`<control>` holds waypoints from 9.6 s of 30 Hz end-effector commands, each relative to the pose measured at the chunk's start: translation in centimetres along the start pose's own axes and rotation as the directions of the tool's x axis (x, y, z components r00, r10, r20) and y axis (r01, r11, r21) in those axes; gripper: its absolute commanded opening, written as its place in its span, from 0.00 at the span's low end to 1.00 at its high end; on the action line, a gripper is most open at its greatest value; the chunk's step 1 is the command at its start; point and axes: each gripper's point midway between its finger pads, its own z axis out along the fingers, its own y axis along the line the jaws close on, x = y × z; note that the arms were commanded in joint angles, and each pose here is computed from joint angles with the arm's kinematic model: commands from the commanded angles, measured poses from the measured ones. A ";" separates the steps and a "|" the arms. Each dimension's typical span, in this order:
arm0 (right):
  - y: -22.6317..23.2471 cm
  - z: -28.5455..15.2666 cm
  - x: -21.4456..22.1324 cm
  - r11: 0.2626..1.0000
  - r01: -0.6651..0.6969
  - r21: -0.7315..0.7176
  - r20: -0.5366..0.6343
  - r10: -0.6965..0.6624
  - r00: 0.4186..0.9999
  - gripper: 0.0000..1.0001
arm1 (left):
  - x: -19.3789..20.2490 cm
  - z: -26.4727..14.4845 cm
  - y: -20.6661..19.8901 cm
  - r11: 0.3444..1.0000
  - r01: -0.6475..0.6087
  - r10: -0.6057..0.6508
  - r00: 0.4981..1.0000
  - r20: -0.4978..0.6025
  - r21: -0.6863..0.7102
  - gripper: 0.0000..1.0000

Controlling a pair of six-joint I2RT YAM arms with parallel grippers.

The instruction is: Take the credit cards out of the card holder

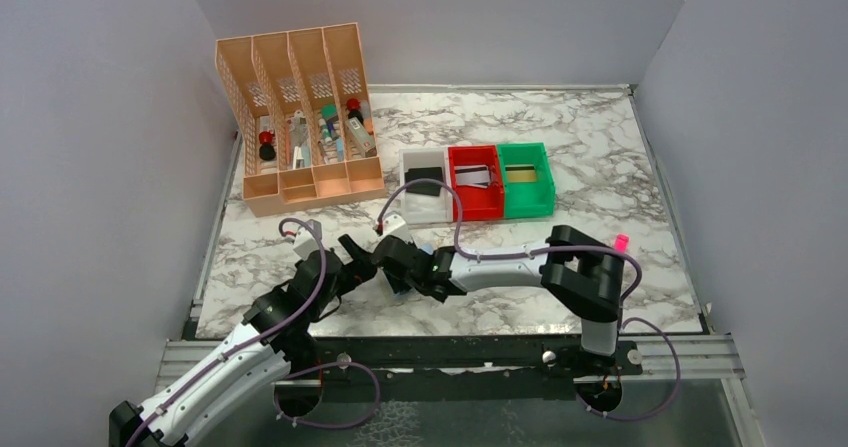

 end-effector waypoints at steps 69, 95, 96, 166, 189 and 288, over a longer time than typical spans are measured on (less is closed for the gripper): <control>2.1 -2.4 0.3 0.872 -0.292 -0.392 -0.149 0.253 0.956 0.45 | -1.2 -1.3 -1.5 0.994 0.029 -0.035 0.998 0.049 0.103 0.99; -2.0 -2.6 1.1 0.770 -0.445 -0.457 -0.220 0.387 0.895 0.45 | 2.5 1.6 -7.7 0.919 0.140 -0.101 0.987 -0.122 0.370 0.87; -2.1 -2.6 1.1 0.770 -0.447 -0.456 -0.219 0.389 0.895 0.45 | 2.5 1.7 -7.7 0.917 0.147 -0.107 0.986 -0.125 0.370 0.86; -6.4 -7.6 -2.0 0.844 -0.370 -0.389 -0.024 0.392 0.920 0.64 | 4.3 7.2 -10.8 0.965 0.020 0.044 0.971 -0.234 0.263 0.07; -14.5 -12.6 0.1 0.886 -0.446 -0.127 0.228 0.464 0.856 0.55 | 9.3 10.9 -16.5 0.954 -0.179 0.254 0.909 -0.329 0.242 0.42; -12.1 -4.2 9.1 0.878 -0.479 -0.018 -0.163 0.470 0.867 0.40 | 10.8 7.4 -11.2 0.946 -0.117 0.230 0.898 -0.374 0.302 0.50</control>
